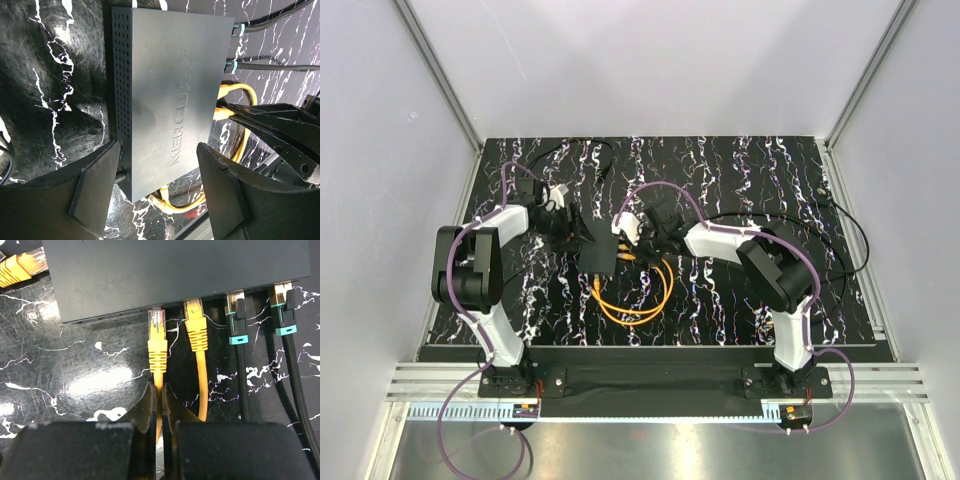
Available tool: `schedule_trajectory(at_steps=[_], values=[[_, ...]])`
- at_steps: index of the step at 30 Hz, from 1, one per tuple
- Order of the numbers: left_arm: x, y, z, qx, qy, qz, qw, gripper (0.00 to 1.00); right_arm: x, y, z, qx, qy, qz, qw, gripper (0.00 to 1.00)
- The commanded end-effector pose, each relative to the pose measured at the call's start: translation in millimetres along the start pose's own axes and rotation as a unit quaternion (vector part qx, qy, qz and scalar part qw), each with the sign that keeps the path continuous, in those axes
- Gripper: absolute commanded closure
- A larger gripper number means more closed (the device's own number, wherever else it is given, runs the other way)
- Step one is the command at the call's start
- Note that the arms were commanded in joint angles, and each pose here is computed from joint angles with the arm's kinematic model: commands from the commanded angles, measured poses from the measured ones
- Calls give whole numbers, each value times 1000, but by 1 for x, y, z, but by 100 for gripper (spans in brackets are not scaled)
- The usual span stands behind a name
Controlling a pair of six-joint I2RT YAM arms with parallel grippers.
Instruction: Insert the plug into the switch port
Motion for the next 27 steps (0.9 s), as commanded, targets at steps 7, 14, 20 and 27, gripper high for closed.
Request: schedule_trajectory(at_steps=[7,14,20,27], values=[[-5,3,13,-13,-21,-10,1000,32,15,18,37,-80,39,19,996,100],[-6,1,12,-9,-20,-12,1000,32,14,14,41,-93,49,18,994,100],[-7,-3,13,-5,-25,-18,1000,33,11,0,37,-82,44,29,995,100],[-10,-11,11,9,-23,-34,999,41,14,-12,40,-75,48,31,996,100]])
Point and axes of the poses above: each gripper's point midway between its finger pads, its own y axis back along the fingers, its own x axis along the line the jaws close on, z = x × y, the point moved 4 cm from there along y, back along the fingers, and after that the axes turned 15 degrees about -y, right-handed, at the moved point
